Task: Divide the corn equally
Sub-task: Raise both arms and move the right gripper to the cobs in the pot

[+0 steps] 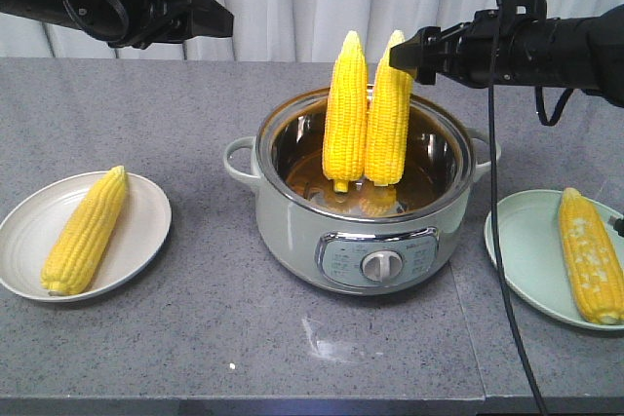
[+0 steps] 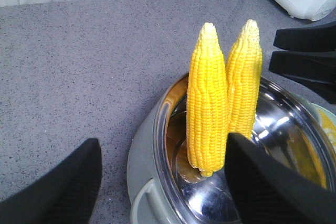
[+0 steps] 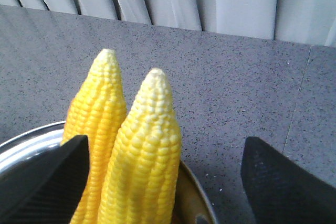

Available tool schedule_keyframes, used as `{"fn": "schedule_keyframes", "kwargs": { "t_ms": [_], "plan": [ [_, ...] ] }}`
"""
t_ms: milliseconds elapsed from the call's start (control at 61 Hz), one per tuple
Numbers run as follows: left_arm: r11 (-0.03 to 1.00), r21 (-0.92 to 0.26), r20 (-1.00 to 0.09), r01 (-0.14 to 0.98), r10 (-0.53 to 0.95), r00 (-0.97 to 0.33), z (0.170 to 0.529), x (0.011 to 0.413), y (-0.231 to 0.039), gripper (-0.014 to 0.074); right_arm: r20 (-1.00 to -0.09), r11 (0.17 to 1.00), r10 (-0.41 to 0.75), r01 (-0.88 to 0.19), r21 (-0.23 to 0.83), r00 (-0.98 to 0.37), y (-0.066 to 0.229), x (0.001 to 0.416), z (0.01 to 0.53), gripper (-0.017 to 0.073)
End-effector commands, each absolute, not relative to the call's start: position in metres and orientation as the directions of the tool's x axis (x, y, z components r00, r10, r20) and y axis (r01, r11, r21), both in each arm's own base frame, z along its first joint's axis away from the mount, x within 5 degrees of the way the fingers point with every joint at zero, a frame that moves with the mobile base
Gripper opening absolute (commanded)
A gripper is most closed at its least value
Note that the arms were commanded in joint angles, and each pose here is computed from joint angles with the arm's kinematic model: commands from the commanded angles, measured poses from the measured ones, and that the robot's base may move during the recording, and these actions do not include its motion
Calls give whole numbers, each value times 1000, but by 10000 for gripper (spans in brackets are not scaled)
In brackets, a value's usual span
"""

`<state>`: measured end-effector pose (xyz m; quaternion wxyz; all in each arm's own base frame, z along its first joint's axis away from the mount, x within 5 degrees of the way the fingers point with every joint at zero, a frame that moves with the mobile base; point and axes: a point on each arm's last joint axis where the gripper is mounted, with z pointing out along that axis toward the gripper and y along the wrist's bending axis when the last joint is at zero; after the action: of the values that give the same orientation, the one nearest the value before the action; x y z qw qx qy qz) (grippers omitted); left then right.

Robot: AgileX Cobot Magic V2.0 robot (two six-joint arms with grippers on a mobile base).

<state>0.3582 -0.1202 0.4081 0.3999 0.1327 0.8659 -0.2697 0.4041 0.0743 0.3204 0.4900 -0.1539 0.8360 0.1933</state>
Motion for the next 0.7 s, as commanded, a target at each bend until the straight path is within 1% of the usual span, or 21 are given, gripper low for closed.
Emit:
{"fn": "schedule_keyframes", "kwargs": {
  "t_ms": [0, 492, 688],
  "plan": [
    [807, -364, -828, 465, -51, -559, 438, 348, -118, 482, -919, 887, -40, -438, 147, -391, 72, 400, 348, 567],
    [807, -364, -827, 465, -51, -559, 438, 348, -118, 482, -905, 884, -29, -433, 174, -424, 74, 409, 333, 567],
    [807, -363, -827, 465, -49, -561, 438, 348, -118, 482, -915, 873, -73, -470, 134, -397, 91, 407, 332, 565]
  ]
}}
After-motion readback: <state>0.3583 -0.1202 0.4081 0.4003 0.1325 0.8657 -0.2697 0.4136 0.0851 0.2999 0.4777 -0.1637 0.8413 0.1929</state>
